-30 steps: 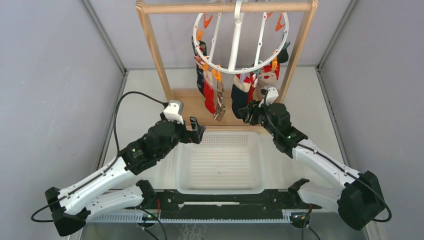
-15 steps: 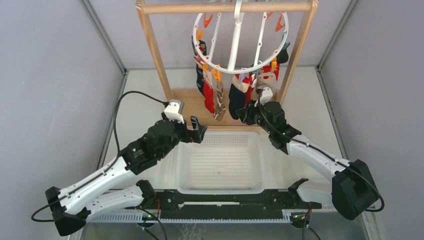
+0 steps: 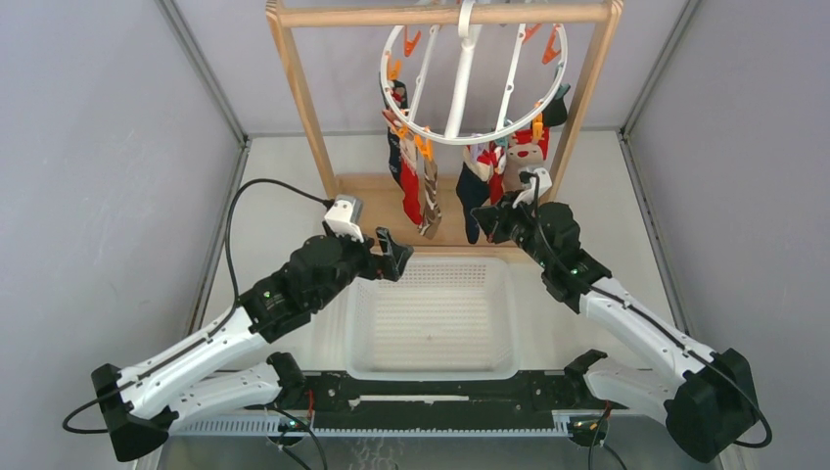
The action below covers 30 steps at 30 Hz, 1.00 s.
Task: Remove the socks clipped to the hanger
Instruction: Remove the sock from the hanger.
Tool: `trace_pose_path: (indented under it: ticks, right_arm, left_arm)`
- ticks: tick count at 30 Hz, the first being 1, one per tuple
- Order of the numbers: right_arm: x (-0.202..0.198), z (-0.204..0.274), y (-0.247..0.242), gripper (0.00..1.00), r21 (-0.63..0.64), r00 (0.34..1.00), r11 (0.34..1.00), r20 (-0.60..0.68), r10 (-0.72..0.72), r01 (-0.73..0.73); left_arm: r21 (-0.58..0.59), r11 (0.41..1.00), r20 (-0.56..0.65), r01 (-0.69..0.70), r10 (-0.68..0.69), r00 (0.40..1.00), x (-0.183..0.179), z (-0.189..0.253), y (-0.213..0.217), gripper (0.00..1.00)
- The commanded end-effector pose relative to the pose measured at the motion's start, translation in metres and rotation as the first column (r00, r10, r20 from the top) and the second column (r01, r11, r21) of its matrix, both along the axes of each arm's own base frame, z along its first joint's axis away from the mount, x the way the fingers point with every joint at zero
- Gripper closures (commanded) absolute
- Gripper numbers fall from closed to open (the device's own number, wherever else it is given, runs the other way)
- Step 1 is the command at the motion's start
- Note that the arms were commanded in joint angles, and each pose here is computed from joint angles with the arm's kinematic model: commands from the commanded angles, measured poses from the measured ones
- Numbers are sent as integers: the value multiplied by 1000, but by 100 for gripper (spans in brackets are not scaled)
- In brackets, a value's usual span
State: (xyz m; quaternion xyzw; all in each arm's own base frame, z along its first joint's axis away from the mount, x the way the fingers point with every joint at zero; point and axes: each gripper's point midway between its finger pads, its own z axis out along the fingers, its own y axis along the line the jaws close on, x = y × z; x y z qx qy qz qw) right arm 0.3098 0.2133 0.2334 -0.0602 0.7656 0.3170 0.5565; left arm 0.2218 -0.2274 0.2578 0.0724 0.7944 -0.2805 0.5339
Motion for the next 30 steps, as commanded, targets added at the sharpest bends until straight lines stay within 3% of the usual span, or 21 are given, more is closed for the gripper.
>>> trace_pose_path:
  ticks: [1,12,30]
  right_arm:
    - [-4,28,2,100,47,999,999,39,19,-21]
    - [-22,34,1,100,69,998,996,18,57,-58]
    - [-65,68,14,100,244,976,947,-12,218,-209]
  left_arm:
    - [-56,998,9,18,-18,1000,1,7,-9,0]
    - [-95,993,21,70,-69,997,-2,10,-20,0]
    - [-209,952,104,222,-204,973,-13,16,-52,0]
